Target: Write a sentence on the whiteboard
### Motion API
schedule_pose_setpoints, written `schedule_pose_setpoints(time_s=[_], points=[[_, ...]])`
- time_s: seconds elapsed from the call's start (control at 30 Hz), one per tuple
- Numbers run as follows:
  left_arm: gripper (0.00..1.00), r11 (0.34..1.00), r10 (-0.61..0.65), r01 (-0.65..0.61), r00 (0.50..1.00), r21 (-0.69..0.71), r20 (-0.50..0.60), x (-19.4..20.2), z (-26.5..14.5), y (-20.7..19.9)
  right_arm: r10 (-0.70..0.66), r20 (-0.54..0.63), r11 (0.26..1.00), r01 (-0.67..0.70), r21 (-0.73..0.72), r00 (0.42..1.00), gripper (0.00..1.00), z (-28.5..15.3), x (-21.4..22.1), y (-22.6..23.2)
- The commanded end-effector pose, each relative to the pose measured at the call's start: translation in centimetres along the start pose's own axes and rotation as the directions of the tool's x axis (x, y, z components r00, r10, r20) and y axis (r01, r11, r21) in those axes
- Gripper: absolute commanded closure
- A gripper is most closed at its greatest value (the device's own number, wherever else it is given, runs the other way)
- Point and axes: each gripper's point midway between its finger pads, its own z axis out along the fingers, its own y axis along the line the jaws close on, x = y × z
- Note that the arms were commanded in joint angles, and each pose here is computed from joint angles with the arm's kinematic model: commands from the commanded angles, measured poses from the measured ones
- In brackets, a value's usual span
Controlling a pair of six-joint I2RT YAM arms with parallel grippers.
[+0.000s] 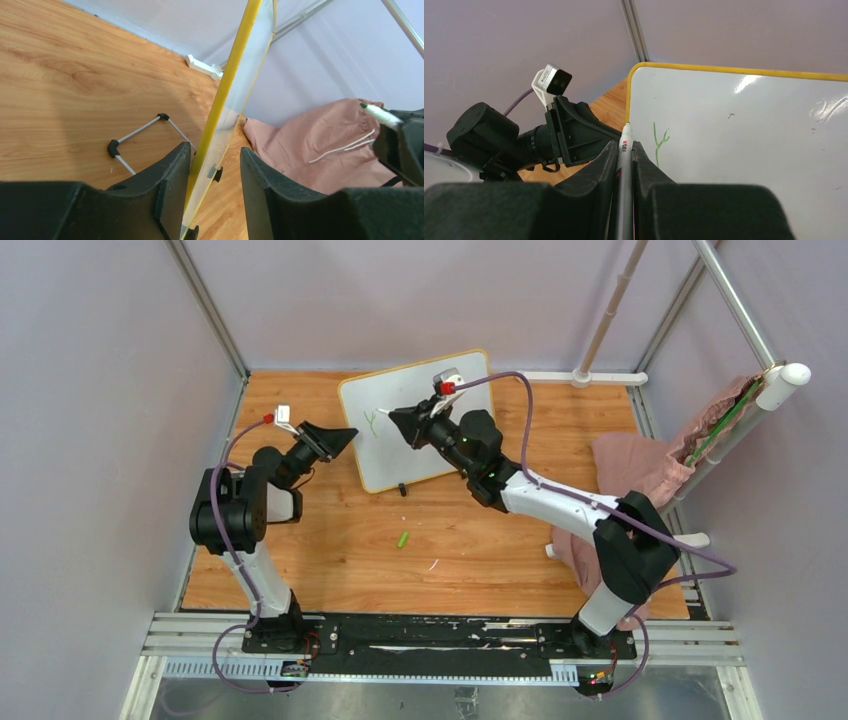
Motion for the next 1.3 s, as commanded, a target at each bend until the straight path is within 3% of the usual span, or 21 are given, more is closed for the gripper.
schedule_pose_setpoints(time_s=[0.0,0.5,0.93,1.27], points=[[0.53,0.996,0.091,-0.092,0.995,0.02,0.044,-0.4,-0.7,-1.4,-0.025,-0.015,1.0,0.025,0.001,1.0,1.0,-1.0,0.4,-0.4],[0.51,0.98,0.19,-0.187,0.981,-0.062,0.048,1.1,-2.0,0.5,-0.074,-0.047,0.997,0.073,-0.008,0.996,1.0,0.0,2.4,-2.1],[0.57,0.97,0.228,-0.227,0.974,-0.081,0.001,3.0,-2.0,2.0,-0.06,-0.051,0.997,0.058,-0.041,0.997,1.0,0.5,2.2,-1.4],[0.71,0.971,0.227,-0.227,0.974,-0.08,-0.018,3.7,-2.1,2.3,-0.066,-0.055,0.997,0.064,-0.044,0.996,1.0,0.4,2.3,-1.4]])
